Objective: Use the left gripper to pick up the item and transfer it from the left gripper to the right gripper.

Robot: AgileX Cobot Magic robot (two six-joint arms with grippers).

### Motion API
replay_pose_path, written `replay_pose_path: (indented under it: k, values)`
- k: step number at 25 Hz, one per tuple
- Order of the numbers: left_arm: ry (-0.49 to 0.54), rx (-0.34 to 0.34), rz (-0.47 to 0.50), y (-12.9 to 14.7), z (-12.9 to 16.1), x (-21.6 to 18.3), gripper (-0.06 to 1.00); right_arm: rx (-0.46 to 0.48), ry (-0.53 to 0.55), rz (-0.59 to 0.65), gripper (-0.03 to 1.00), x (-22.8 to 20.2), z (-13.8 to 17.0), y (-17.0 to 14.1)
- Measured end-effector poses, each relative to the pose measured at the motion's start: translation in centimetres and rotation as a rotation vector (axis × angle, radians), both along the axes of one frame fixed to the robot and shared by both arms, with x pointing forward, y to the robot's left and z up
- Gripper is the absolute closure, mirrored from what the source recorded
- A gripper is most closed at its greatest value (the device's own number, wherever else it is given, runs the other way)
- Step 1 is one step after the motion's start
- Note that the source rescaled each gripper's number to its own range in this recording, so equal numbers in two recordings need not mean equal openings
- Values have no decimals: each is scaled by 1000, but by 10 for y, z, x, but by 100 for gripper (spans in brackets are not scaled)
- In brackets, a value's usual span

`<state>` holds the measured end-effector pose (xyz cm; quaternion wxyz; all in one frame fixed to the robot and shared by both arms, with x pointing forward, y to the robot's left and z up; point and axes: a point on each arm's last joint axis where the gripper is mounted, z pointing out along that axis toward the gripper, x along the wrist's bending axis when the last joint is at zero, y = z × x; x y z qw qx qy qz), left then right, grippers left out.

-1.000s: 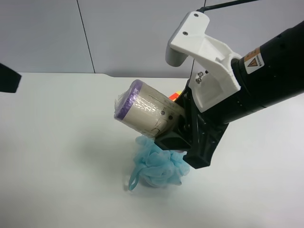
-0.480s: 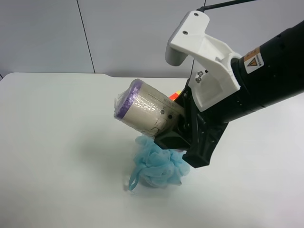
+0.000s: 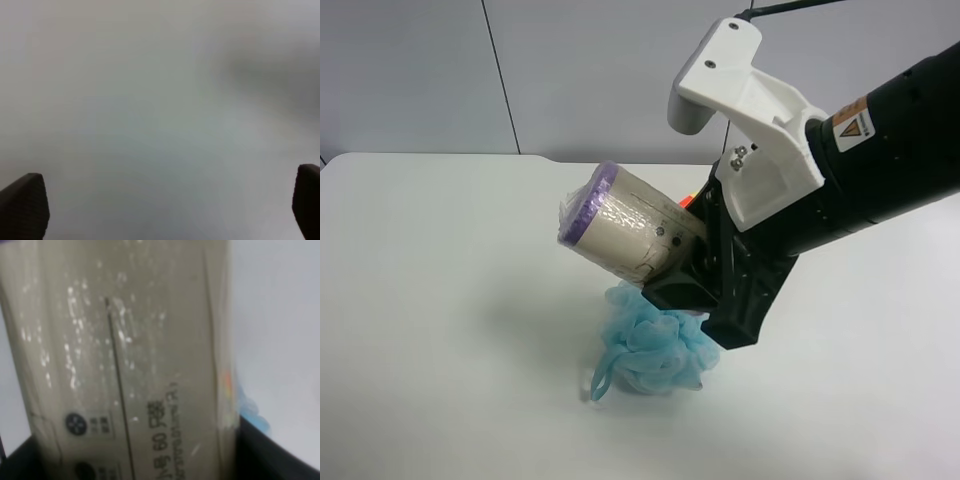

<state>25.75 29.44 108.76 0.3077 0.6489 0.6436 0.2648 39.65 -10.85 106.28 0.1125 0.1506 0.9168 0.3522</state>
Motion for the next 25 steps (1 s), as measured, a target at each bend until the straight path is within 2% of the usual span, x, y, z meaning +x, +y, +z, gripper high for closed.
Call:
replay_pose_path:
  k: [6, 9, 14, 20, 23, 25]
  values:
    - [20, -16, 13, 0, -7, 1, -5, 0, 0, 0, 96, 0, 0, 0]
    - [6, -1, 0, 0, -6, 1, -5, 0, 0, 0, 96, 0, 0, 0]
    - [-108, 40, -26, 0, -2, -8, -5, 0, 1, -1, 96, 0, 0, 0]
    - [-247, 75, -10, 2, -2, -33, -5, 1, 2, -2, 96, 0, 0, 0]
    - [-284, 70, 2, 2, -8, -41, -5, 1, 2, -2, 96, 0, 0, 0]
    - [-269, 51, 15, 2, -17, -40, -5, 1, 2, -2, 96, 0, 0, 0]
